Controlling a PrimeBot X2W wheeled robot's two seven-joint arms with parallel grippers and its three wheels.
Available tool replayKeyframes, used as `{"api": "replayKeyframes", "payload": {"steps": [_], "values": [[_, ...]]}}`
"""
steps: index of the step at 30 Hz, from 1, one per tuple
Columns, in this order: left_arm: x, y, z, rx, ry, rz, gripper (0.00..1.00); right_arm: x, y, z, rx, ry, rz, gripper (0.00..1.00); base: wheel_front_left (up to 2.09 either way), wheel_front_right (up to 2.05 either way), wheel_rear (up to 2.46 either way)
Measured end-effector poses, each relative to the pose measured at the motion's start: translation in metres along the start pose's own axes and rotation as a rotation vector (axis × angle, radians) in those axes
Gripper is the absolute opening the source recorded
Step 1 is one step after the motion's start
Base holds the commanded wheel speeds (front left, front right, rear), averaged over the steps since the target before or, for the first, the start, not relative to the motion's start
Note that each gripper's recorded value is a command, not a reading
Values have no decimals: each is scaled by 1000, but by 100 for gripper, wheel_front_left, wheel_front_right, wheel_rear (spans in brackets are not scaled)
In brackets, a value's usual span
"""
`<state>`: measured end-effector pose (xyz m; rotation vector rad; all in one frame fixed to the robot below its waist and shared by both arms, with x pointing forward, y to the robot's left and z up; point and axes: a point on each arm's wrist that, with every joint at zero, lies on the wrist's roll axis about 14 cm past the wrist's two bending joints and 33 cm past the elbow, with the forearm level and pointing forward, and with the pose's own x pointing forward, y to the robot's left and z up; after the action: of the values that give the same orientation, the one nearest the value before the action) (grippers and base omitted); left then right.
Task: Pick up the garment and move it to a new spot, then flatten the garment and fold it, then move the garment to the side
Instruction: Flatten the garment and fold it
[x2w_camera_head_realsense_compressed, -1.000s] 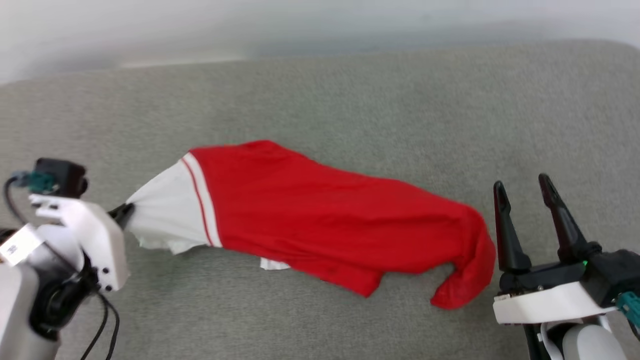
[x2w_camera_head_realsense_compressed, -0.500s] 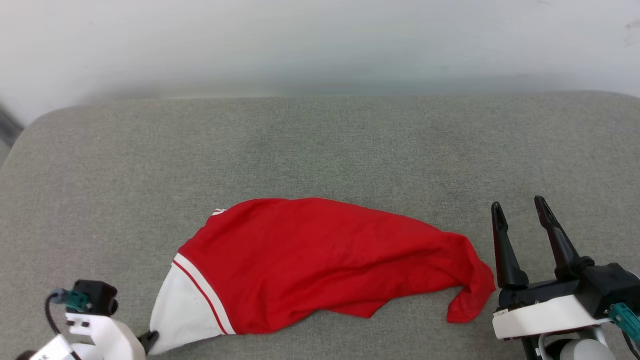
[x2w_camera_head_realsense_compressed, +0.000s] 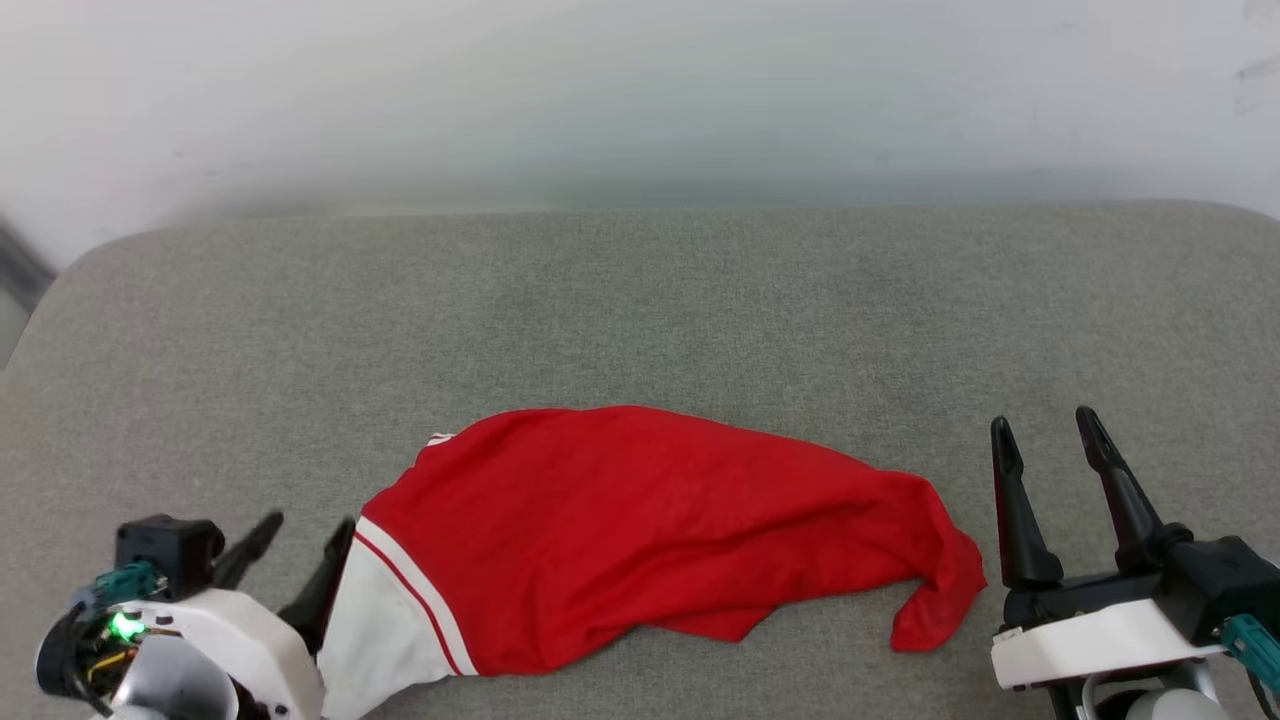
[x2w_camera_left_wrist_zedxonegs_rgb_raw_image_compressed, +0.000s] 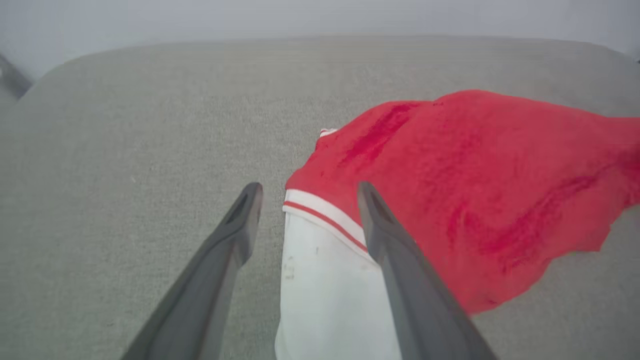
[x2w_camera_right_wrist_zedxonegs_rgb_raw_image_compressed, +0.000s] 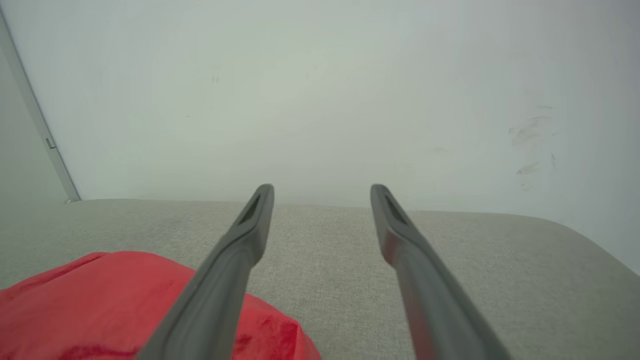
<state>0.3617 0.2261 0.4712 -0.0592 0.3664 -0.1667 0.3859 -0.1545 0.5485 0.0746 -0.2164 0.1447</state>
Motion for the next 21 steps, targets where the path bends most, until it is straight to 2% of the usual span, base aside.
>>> {"api": "replayKeyframes", "payload": {"steps": [5,10,16,21], "values": [[-7,-10,53,33,-313,-2,100,0,1,4,-12,-10,5,100,0,0,0],[-19,-21,76,53,-494,15,100,5,20,-5,-12,34,64,100,0,0,0],[-23,-31,75,45,-531,21,100,30,57,-28,-100,290,290,100,0,0,0],[-20,-30,71,40,-527,29,100,37,79,-61,-177,637,481,100,0,0,0]]}}
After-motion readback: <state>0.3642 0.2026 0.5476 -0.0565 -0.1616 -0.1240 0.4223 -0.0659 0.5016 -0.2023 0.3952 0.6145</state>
